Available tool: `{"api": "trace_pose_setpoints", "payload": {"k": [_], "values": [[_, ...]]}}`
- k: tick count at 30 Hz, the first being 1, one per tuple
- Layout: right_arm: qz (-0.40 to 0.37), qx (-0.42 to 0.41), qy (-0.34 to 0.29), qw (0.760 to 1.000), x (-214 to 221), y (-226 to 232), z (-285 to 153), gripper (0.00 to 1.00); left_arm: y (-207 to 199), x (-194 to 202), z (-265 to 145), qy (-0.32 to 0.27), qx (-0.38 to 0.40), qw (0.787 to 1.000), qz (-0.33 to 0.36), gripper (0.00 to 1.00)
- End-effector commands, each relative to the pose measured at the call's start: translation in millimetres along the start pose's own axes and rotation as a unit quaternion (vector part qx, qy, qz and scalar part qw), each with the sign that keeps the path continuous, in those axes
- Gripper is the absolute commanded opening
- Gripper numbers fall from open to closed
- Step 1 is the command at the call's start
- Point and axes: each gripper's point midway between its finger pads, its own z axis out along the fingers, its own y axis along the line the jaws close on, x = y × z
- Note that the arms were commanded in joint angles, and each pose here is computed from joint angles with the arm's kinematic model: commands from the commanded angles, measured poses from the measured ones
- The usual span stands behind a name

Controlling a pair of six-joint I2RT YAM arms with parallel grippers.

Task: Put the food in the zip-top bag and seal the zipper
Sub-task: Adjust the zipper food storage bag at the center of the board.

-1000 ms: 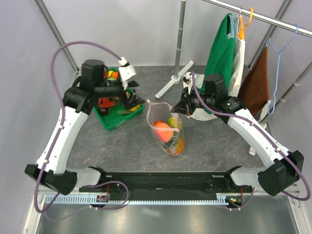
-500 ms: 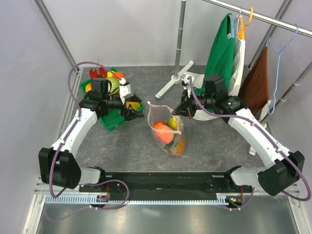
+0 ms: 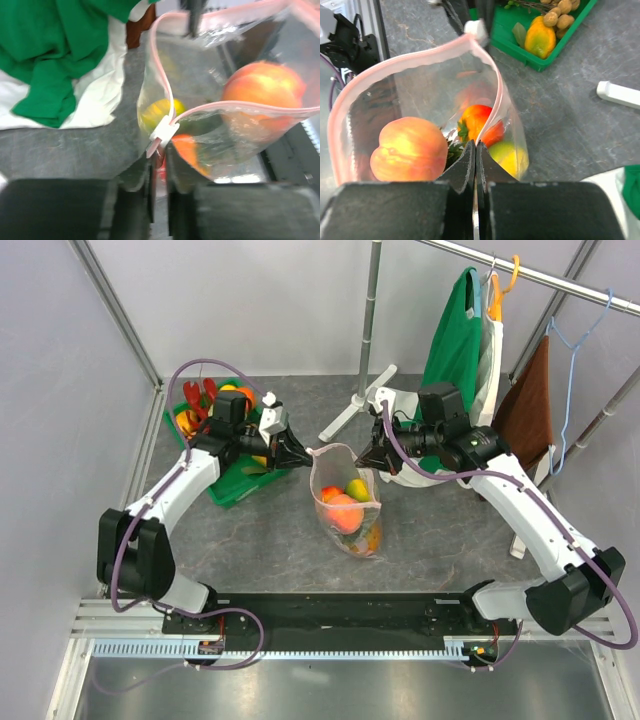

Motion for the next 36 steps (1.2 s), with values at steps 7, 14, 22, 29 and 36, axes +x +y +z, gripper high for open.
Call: {"api": "trace_pose_setpoints", "payload": {"k": [7,14,22,29,36], "values": [[-0.073,0.026,-0.008,0.997,-17.5,-11.5,-5.9,0.00,-85.4,-73.4,-19.6,-0.034,-0.018,0.999,-0.015,0.02],[-0.065,0.038,-0.021,0.997,-31.7,-13.2,-9.8,0.50,-82.2,-66.0,-25.0,-0.016,-0.081,0.991,-0.105,0.02],[-0.064,0.026,-0.081,0.994,-79.8,11.2,-28.8,0.89,-82.1,-54.6,-22.2,0.008,-0.087,0.990,-0.110,0.02],[-0.104,-0.024,-0.096,0.990,-100.0,45.6,-4.3,0.87,-93.2,-48.0,-10.7,0.042,-0.073,0.995,-0.059,0.02],[-0.120,-0.079,-0.094,0.985,-99.3,74.5,19.6,0.80,-93.3,-54.2,-9.0,0.042,-0.076,0.995,-0.044,0.02]]}}
